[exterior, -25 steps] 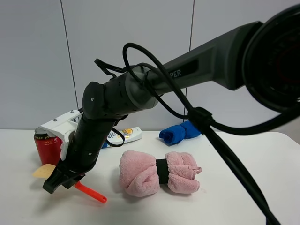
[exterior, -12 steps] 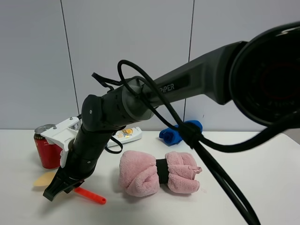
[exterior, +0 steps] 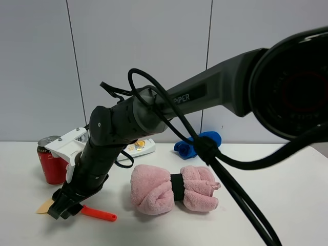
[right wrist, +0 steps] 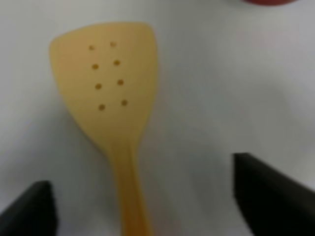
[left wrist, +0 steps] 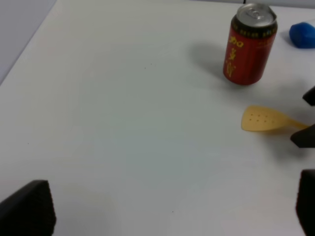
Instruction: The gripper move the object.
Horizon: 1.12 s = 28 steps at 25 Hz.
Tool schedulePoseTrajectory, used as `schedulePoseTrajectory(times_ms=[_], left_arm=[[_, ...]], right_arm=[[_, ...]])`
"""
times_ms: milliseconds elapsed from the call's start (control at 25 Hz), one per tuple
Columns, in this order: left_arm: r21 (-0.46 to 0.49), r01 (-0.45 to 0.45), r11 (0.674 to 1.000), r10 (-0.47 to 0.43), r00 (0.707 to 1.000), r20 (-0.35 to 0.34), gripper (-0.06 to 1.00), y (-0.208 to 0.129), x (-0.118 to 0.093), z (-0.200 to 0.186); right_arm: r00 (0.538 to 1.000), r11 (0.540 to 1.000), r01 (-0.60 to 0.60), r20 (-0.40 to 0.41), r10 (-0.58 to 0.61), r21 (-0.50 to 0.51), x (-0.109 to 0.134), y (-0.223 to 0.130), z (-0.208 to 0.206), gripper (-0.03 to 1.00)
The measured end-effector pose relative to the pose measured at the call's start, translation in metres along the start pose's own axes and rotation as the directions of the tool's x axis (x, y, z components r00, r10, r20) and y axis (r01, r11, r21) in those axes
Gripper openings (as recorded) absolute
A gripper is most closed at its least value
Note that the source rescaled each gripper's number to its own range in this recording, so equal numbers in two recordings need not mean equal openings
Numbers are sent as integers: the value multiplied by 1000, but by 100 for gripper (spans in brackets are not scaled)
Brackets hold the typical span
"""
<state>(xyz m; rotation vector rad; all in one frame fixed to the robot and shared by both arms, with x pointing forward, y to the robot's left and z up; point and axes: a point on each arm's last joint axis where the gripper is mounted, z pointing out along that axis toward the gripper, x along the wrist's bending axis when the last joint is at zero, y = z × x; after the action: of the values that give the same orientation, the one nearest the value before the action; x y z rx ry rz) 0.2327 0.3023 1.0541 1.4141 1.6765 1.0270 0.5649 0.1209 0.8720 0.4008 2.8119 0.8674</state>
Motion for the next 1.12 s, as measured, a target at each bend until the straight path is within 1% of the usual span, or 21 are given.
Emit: schedulePoseTrajectory(times_ms=[40,80,160,320,480,680,800,840,920,1000,1120], left_arm=[[0,0,1000,0,1000,0,100,0,0,0],[0,0,1000,0,1000,0,100,0,0,0],[0,0,1000,0,1000,0,100,0,0,0],[0,0,1000,0,1000,0,100,0,0,0],[0,0,1000,0,1000,0,100,0,0,0],[0,0,1000,0,1000,0,100,0,0,0],[0,0,1000,0,1000,0,100,0,0,0],[0,0,1000,0,1000,0,100,0,0,0],[0,0,1000,0,1000,0,100,0,0,0],[0,0,1000,0,1000,0,100,0,0,0],[0,0,1000,0,1000,0,100,0,0,0]], right_arm=[[1000,1000,-2,3,2,-4,0,0,0,78],[1000,1000,-4,5,4,-7,0,1,0,82],[1000,1000,-15,2,15,-13,0,1,0,84],[998,998,-55,-25,54,-14,2,1,0,86],[997,998,-58,-42,58,4,4,0,-1,86],[996,997,-71,-46,71,-10,3,10,-17,86],[997,994,-70,-27,68,-80,0,33,-50,92],[997,992,-80,-25,78,-97,0,39,-62,95],[994,986,-107,-29,104,-126,0,51,-87,98],[992,978,-127,-32,123,-165,1,64,-119,99],[994,965,-112,-25,110,-237,4,83,-176,100]])
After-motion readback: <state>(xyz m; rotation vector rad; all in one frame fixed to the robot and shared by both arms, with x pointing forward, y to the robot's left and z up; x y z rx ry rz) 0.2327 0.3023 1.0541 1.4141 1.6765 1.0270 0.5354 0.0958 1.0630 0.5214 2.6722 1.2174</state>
